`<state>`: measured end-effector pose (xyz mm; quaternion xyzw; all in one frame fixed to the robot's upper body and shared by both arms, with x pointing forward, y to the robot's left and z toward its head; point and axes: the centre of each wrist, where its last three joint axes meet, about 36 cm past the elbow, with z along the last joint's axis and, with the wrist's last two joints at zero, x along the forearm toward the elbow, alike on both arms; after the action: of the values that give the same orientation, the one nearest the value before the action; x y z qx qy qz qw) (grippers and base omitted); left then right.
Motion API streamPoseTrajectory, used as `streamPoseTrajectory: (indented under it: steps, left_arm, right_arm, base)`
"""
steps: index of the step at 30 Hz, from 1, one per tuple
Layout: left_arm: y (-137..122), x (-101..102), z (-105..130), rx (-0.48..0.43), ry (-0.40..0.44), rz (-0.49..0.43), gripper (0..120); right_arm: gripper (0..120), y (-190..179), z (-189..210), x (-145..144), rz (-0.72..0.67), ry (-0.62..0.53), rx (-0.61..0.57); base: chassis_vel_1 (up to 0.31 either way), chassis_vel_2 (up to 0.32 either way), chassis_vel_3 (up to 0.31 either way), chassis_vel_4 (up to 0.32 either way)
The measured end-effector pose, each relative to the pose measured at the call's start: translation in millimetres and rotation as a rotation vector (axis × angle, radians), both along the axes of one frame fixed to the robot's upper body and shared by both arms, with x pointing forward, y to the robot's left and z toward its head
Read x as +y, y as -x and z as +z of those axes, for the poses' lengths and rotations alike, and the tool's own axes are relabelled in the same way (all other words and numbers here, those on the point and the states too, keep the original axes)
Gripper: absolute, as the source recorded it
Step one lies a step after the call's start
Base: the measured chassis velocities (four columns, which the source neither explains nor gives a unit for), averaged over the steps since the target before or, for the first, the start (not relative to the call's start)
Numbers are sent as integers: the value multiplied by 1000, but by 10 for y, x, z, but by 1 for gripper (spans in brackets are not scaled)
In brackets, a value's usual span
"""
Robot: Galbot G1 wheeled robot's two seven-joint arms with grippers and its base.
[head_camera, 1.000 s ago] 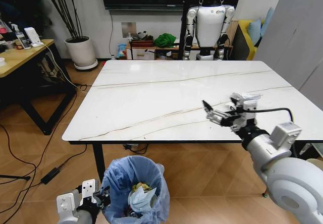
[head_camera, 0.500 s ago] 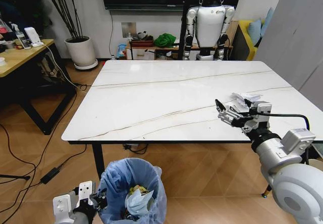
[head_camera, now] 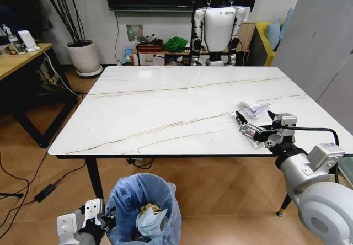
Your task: Pick up the trash bin and place the trash from the table into it.
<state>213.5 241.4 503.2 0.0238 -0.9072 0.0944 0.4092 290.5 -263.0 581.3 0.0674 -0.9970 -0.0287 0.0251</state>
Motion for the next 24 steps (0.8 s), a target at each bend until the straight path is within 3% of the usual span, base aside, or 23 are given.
streamPoseTrajectory:
  steps: [24]
  left_arm:
    - [-2,23,5,-2,-7,4,0]
  right_arm:
    - [100,-65,-132,17,4,-1,29]
  base:
    - [-130,-122,126,132]
